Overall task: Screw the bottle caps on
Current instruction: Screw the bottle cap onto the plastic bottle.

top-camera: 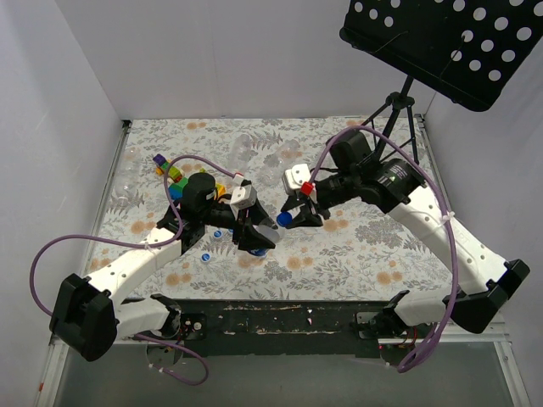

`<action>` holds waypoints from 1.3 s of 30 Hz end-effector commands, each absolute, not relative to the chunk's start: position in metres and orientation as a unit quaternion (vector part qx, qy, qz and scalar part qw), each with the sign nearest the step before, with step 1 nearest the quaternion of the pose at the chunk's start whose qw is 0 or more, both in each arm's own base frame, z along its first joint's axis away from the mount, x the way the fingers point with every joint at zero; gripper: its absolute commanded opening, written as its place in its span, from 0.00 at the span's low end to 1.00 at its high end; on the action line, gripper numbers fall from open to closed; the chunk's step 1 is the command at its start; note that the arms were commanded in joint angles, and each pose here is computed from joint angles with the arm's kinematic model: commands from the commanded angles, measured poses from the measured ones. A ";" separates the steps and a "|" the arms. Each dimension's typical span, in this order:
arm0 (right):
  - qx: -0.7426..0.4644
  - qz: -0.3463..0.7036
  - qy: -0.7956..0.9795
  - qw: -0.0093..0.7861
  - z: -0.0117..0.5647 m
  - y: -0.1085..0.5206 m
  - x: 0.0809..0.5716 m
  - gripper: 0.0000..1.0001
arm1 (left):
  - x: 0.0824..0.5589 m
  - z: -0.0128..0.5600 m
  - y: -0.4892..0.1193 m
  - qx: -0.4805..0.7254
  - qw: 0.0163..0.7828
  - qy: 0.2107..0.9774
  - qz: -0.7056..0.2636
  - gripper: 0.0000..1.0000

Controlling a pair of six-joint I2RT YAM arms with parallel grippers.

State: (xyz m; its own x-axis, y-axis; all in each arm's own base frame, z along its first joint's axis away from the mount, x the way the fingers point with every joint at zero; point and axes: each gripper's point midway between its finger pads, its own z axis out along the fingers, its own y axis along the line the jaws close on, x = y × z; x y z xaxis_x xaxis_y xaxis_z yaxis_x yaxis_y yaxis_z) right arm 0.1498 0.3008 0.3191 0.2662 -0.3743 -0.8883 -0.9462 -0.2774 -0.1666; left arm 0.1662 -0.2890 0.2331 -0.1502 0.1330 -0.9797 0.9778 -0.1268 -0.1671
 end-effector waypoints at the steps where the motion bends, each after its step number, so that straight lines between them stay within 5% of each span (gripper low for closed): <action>1: -0.708 0.388 0.455 0.377 0.330 0.304 0.144 0.44 | 0.166 0.248 -0.289 0.534 0.407 0.508 -0.539 0.25; 9: -0.672 0.388 0.512 0.370 0.324 0.307 0.152 0.01 | 0.185 0.244 -0.286 0.532 0.465 0.520 -0.480 0.24; 19: -0.533 0.387 0.643 0.392 0.318 0.307 0.172 0.01 | 0.228 0.248 -0.276 0.477 0.626 0.541 -0.297 0.25; 28: -0.268 0.426 0.785 0.362 0.280 0.311 0.198 0.01 | 0.256 0.258 -0.235 0.369 0.749 0.548 -0.049 0.20; 33: -0.191 0.451 0.807 0.329 0.257 0.314 0.196 0.01 | 0.255 0.257 -0.215 0.355 0.763 0.535 0.079 0.20; 39: -0.195 0.466 0.790 0.348 0.274 0.315 0.197 0.02 | 0.257 0.245 -0.220 0.372 0.741 0.552 0.082 0.22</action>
